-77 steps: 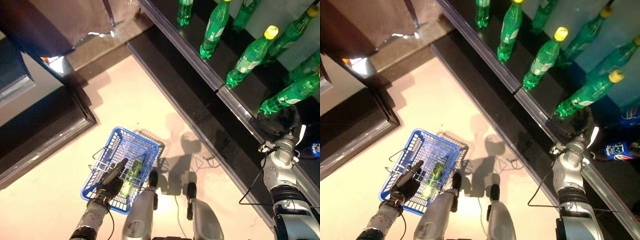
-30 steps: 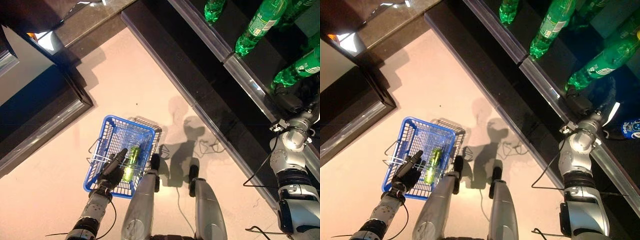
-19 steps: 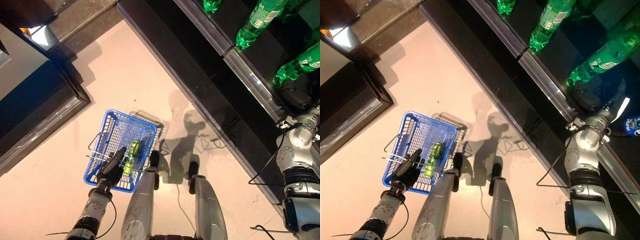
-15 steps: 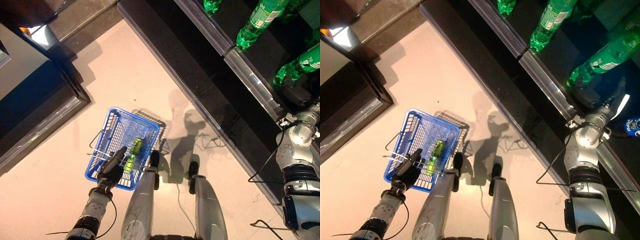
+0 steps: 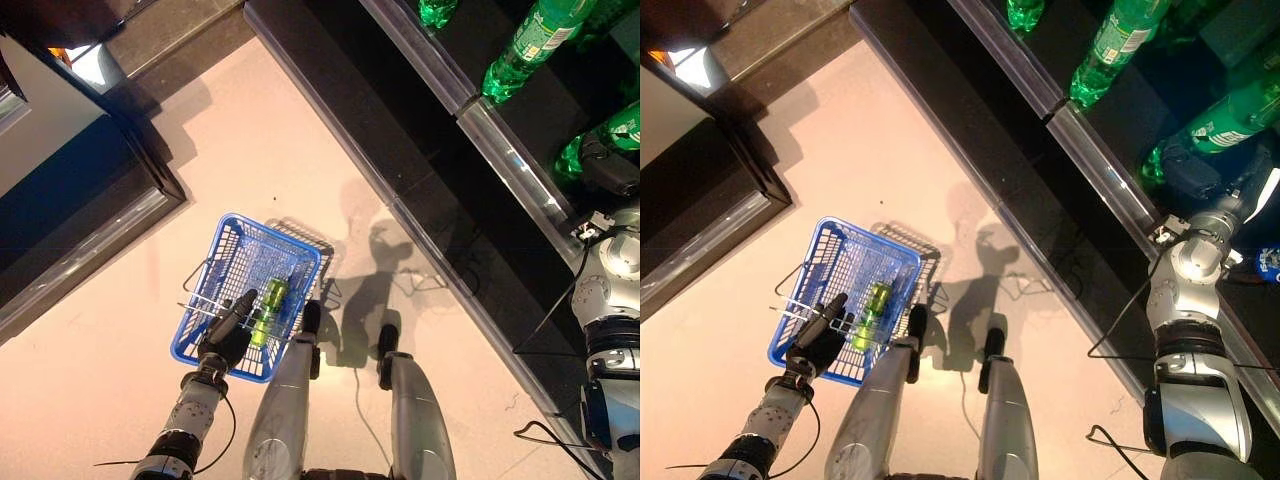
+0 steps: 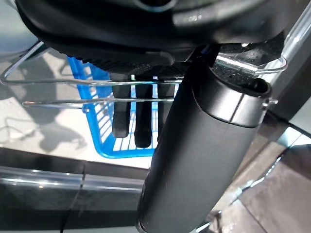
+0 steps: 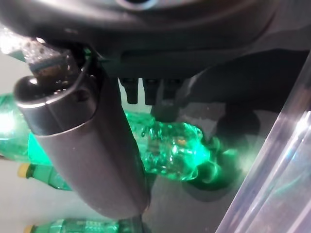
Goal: Pick up the drink and place into the basket.
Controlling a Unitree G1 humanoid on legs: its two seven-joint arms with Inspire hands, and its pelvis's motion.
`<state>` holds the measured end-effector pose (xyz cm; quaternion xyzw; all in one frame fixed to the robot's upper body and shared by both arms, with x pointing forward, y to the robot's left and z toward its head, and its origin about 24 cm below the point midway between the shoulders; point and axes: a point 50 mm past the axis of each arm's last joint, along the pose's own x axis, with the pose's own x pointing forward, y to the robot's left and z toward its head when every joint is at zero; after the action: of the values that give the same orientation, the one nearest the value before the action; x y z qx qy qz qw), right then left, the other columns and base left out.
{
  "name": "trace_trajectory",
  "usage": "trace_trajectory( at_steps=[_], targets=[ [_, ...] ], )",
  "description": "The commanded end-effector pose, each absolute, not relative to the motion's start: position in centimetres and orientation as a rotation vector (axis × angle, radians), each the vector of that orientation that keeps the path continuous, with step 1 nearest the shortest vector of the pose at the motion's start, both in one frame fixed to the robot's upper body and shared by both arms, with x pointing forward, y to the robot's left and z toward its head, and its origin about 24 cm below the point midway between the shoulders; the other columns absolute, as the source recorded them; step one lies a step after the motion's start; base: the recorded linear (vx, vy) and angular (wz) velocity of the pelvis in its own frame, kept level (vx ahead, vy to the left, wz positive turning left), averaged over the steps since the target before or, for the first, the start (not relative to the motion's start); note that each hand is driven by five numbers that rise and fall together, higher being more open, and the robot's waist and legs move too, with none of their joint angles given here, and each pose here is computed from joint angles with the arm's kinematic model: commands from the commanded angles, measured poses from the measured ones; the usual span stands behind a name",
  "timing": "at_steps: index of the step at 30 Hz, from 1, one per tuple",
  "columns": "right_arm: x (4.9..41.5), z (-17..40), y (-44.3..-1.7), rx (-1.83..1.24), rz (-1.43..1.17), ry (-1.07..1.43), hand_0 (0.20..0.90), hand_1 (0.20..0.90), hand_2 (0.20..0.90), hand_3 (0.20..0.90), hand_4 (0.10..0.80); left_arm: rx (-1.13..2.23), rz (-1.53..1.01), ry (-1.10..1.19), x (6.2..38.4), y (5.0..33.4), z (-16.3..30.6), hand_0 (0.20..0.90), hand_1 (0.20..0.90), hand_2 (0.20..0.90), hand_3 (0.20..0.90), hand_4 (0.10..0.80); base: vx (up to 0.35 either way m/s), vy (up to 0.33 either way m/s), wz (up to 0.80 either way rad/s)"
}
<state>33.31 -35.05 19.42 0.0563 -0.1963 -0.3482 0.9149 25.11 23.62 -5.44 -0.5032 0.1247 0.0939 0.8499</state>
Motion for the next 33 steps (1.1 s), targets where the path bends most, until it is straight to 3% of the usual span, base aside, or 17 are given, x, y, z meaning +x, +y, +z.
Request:
trace_trajectory(
  at_steps=[1,19,29,31,32,33],
  targets=[
    [31.7,27.0,-37.3,0.034,-0.738,-0.638,0.9,0.9,0.9,0.9,0.8,-1.002,0.058,0.033,25.9,26.2,-1.5,0.3,0.3,0.3,0.2,0.1,0.047,-0.024,0.02],
    [31.4,29.4,-37.7,0.025,-0.738,-0.685,0.9,0.9,0.9,0.9,0.8,-1.001,0.051,0.042,25.6,26.4,-1.5,0.3,0.3,0.3,0.2,0.1,0.004,-0.003,0.0],
    [30.9,30.4,-37.7,0.232,-0.662,-0.811,0.9,0.9,0.9,0.9,0.8,-1.007,0.049,0.043,25.7,26.1,-1.6,0.3,0.3,0.3,0.2,0.1,0.008,-0.005,0.03],
    [30.9,30.4,-37.8,0.307,-0.631,-0.834,0.502,0.502,0.502,0.436,0.336,-1.01,0.047,0.047,25.6,25.9,-1.8,0.3,0.3,0.3,0.2,0.1,0.013,0.0,0.08],
    [30.8,30.3,-37.9,0.339,-0.622,-0.842,0.335,0.335,0.335,0.241,0.141,-1.011,0.045,0.048,25.5,25.9,-1.8,0.3,0.3,0.3,0.2,0.1,0.0,0.0,0.0],
    [30.8,30.3,-38.0,0.37,-0.603,-0.854,0.3,0.3,0.3,0.2,0.1,-1.012,0.042,0.05,25.4,25.9,-1.9,0.3,0.3,0.3,0.2,0.1,0.0,0.0,0.0]
  ],
)
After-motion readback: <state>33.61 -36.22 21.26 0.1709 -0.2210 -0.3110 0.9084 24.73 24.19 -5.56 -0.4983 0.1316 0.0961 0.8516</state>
